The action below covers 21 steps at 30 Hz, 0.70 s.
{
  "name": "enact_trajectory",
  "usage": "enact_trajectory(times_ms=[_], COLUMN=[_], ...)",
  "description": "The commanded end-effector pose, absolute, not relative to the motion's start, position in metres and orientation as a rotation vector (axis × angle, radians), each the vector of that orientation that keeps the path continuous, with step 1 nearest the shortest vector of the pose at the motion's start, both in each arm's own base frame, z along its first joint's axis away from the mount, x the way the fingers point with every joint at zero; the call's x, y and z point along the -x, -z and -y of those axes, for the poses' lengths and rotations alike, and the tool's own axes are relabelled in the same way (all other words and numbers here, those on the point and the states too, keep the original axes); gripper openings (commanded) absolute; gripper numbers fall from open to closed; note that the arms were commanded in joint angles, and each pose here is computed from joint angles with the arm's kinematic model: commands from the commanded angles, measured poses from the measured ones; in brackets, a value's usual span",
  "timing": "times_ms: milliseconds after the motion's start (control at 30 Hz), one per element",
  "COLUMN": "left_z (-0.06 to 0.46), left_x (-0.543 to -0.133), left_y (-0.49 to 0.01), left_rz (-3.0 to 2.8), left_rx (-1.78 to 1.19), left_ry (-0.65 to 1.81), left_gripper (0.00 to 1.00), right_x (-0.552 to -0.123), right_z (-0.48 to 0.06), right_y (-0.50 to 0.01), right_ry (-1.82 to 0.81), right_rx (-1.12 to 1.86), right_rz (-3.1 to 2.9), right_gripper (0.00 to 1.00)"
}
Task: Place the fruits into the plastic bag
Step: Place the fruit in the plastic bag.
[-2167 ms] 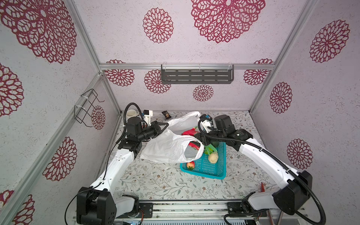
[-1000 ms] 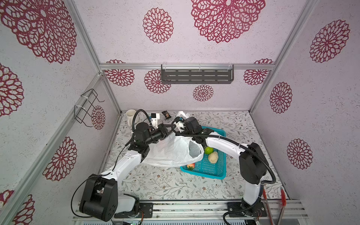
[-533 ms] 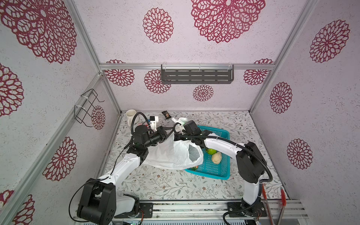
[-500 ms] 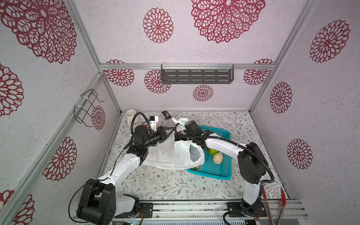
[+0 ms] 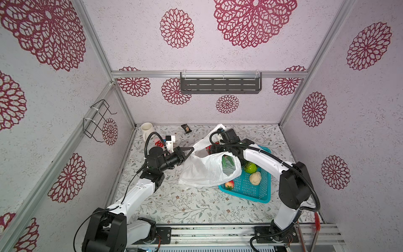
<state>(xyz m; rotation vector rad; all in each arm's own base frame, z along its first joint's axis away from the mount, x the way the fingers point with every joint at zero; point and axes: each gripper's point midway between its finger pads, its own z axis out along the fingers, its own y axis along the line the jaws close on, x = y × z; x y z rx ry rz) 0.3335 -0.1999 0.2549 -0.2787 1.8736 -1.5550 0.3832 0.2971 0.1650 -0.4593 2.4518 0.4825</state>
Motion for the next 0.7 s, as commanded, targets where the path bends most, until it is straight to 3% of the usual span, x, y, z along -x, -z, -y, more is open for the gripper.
enact_trajectory(times_ms=[0,233,500,567,667], left_z=[0.19,0.19,0.191,0.191,0.192], left_x=[-0.34,-0.343,-0.344,-0.346,-0.348], left_y=[-0.27,-0.254,-0.251,-0.248,-0.242], left_rz=[-1.717,-1.758,-1.779,-1.791,-1.805], left_rx=[0.31,0.338,0.346,0.352,0.366], left_ry=[1.573,1.56,1.571,1.57,1.571], left_gripper=[0.0,0.0,0.0,0.0,0.0], right_x=[-0.368,-0.354,-0.383,-0.39,-0.397], right_z=[-0.339,-0.385,-0.401,-0.407,-0.414], right_y=[-0.215,-0.213,-0.178,-0.171,-0.164], right_ry=[-0.617,-0.683,-0.653,-0.659,-0.672], right_rx=[0.622,0.737,0.604,0.584,0.565], right_rz=[-2.294,-2.255,-2.301,-2.305,-2.309], right_gripper=[0.42,0.45,0.46,0.53,0.75])
